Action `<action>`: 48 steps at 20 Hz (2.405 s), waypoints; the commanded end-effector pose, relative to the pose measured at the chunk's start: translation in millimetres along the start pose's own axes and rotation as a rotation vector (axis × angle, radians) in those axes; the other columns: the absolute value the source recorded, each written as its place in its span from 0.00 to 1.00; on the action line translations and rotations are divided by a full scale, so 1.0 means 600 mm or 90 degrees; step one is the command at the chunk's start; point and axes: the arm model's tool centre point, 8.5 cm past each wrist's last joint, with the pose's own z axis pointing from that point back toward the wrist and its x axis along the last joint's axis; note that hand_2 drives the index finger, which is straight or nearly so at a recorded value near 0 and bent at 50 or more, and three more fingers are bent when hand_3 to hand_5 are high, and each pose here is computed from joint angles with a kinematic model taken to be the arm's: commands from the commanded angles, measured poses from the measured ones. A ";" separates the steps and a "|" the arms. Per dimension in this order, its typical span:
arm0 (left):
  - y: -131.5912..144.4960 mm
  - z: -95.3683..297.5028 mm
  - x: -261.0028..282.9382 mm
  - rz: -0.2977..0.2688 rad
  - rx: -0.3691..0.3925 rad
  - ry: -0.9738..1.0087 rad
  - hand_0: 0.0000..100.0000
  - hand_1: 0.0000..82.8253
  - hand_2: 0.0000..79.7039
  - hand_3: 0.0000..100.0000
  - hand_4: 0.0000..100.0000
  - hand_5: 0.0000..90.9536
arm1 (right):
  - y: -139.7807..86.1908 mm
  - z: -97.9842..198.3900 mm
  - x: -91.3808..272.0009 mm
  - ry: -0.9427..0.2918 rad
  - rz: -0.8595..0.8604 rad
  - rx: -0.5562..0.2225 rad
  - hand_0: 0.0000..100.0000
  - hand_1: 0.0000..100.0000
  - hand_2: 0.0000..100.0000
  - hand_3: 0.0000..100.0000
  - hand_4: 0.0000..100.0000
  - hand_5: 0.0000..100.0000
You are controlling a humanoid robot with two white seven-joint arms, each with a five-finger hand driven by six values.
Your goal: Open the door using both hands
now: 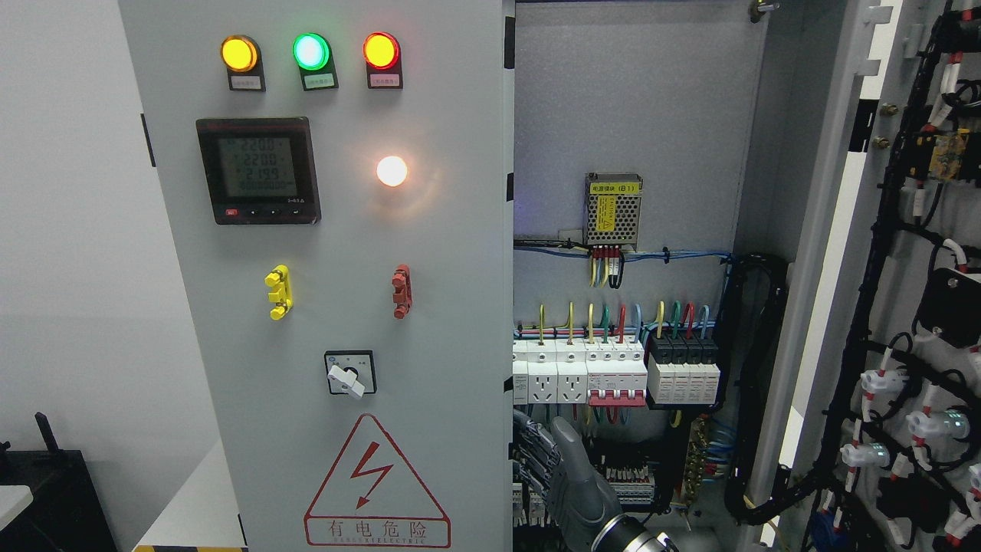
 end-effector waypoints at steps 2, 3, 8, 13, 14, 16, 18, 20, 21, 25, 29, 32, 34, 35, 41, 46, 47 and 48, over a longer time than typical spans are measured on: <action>0.000 0.000 0.000 0.000 0.000 0.000 0.00 0.00 0.00 0.00 0.03 0.00 | -0.011 -0.001 -0.005 0.009 -0.001 -0.007 0.00 0.00 0.00 0.00 0.00 0.00; 0.000 0.000 0.000 0.000 0.000 0.001 0.00 0.00 0.00 0.00 0.03 0.00 | -0.011 -0.001 -0.005 0.010 -0.001 -0.007 0.00 0.00 0.00 0.00 0.00 0.00; 0.000 0.000 0.000 0.000 0.000 0.001 0.00 0.00 0.00 0.00 0.03 0.00 | -0.011 -0.005 -0.004 0.014 -0.027 -0.003 0.00 0.00 0.00 0.00 0.00 0.00; 0.000 0.000 0.000 0.000 0.000 0.001 0.00 0.00 0.00 0.00 0.03 0.00 | -0.007 -0.004 -0.002 0.012 -0.026 0.018 0.00 0.00 0.00 0.00 0.00 0.00; 0.000 0.000 0.000 0.000 0.000 0.001 0.00 0.00 0.00 0.00 0.03 0.00 | -0.006 -0.005 -0.001 0.011 -0.026 0.020 0.00 0.00 0.00 0.00 0.00 0.00; 0.000 0.000 0.000 0.000 0.000 0.001 0.00 0.00 0.00 0.00 0.03 0.00 | -0.006 -0.004 -0.001 0.010 -0.027 0.020 0.00 0.00 0.00 0.00 0.00 0.00; 0.000 0.000 0.000 0.000 0.000 0.001 0.00 0.00 0.00 0.00 0.03 0.00 | -0.006 -0.004 0.000 0.009 -0.027 0.021 0.00 0.00 0.00 0.00 0.00 0.00; 0.000 0.000 0.000 0.000 0.000 0.001 0.00 0.00 0.00 0.00 0.03 0.00 | -0.004 -0.005 0.000 0.011 -0.026 0.028 0.00 0.00 0.00 0.00 0.00 0.00; 0.000 0.000 0.000 0.000 0.000 0.001 0.00 0.00 0.00 0.00 0.03 0.00 | -0.003 -0.005 0.000 0.011 -0.027 0.033 0.00 0.00 0.00 0.00 0.00 0.00; 0.000 0.000 0.000 0.000 0.000 0.001 0.00 0.00 0.00 0.00 0.03 0.00 | -0.001 -0.005 0.002 0.008 -0.025 0.036 0.00 0.00 0.00 0.00 0.00 0.00; 0.000 0.000 0.000 0.000 0.000 0.000 0.00 0.00 0.00 0.00 0.03 0.00 | 0.001 -0.005 0.004 0.005 -0.025 0.041 0.00 0.00 0.00 0.00 0.00 0.00; 0.000 0.000 0.000 0.000 0.000 0.001 0.00 0.00 0.00 0.00 0.03 0.00 | 0.003 -0.006 0.007 0.002 -0.025 0.044 0.00 0.00 0.00 0.00 0.00 0.00; 0.000 0.000 0.000 0.000 0.000 0.001 0.00 0.00 0.00 0.00 0.03 0.00 | 0.006 -0.006 0.009 -0.001 -0.023 0.047 0.00 0.00 0.00 0.00 0.00 0.00; 0.000 0.000 0.000 0.000 0.000 0.001 0.00 0.00 0.00 0.00 0.03 0.00 | 0.006 -0.007 0.010 -0.001 -0.023 0.047 0.00 0.00 0.00 0.00 0.00 0.00; 0.000 0.000 0.000 0.000 0.000 0.001 0.00 0.00 0.00 0.00 0.03 0.00 | 0.015 -0.005 0.016 -0.010 -0.021 0.065 0.00 0.00 0.00 0.00 0.00 0.00; 0.000 0.000 0.000 0.000 0.000 0.000 0.00 0.00 0.00 0.00 0.03 0.00 | 0.031 -0.004 0.027 -0.024 -0.019 0.084 0.00 0.00 0.00 0.00 0.00 0.00; 0.000 0.000 0.000 0.000 0.000 0.001 0.00 0.00 0.00 0.00 0.03 0.00 | 0.033 -0.003 0.029 -0.028 -0.018 0.086 0.00 0.00 0.00 0.00 0.00 0.00; 0.000 0.000 0.000 0.001 0.000 0.000 0.00 0.00 0.00 0.00 0.03 0.00 | 0.038 -0.002 0.030 -0.031 -0.023 0.091 0.00 0.00 0.00 0.00 0.00 0.00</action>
